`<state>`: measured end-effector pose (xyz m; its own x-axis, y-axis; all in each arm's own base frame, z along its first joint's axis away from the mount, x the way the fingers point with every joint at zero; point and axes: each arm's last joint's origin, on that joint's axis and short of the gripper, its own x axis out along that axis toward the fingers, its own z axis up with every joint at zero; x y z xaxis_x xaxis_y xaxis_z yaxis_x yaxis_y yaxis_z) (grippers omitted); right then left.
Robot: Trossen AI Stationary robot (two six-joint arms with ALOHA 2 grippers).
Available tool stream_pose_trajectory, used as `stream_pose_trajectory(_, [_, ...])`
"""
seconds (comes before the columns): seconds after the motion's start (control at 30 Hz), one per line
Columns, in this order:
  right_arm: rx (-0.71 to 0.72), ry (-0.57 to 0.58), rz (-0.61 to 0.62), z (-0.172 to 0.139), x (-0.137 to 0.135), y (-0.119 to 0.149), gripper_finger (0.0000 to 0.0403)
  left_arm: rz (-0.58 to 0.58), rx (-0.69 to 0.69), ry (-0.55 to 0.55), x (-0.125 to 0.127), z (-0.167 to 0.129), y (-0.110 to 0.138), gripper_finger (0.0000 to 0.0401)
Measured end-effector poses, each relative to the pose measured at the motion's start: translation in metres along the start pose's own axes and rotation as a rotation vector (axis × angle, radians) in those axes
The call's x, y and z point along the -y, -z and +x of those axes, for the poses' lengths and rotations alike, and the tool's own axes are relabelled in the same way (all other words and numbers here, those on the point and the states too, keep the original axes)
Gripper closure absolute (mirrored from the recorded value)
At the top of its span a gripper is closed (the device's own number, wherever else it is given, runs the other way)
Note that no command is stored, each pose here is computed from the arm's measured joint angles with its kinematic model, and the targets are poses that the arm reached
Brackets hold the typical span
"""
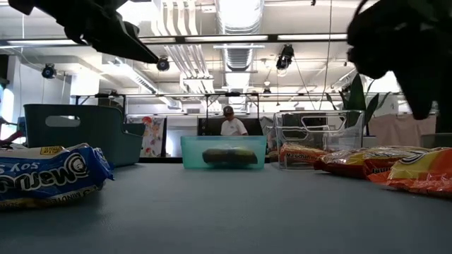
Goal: Sort Maruchan noodles
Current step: Put the orange noodle pack into the transparent bin
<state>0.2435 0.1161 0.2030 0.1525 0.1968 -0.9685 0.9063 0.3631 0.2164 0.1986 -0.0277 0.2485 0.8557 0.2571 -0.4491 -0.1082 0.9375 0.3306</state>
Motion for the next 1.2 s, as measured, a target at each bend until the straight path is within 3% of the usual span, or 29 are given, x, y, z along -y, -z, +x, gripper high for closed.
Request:
stream_pose_trajectory(0.47, [-0.013, 0.077, 0.066, 0.017, 0.022, 0.049, 0.0184, 0.008, -0.058, 0.009, 0.008, 0.016, 0.005, 0.0250])
stream_pose_trajectory(0.83, [0.111, 0.075, -0.001, 0.028, 0.032, 0.048, 0.0184, -0.002, -0.060, 0.009, 0.009, 0.018, 0.005, 0.0250])
stream_pose_trajectory(1.2, [0.107, 0.020, -0.060, 0.041, 0.039, 0.051, 0.0197, -0.021, -0.042, 0.006, 0.009, 0.018, 0.003, 0.0250])
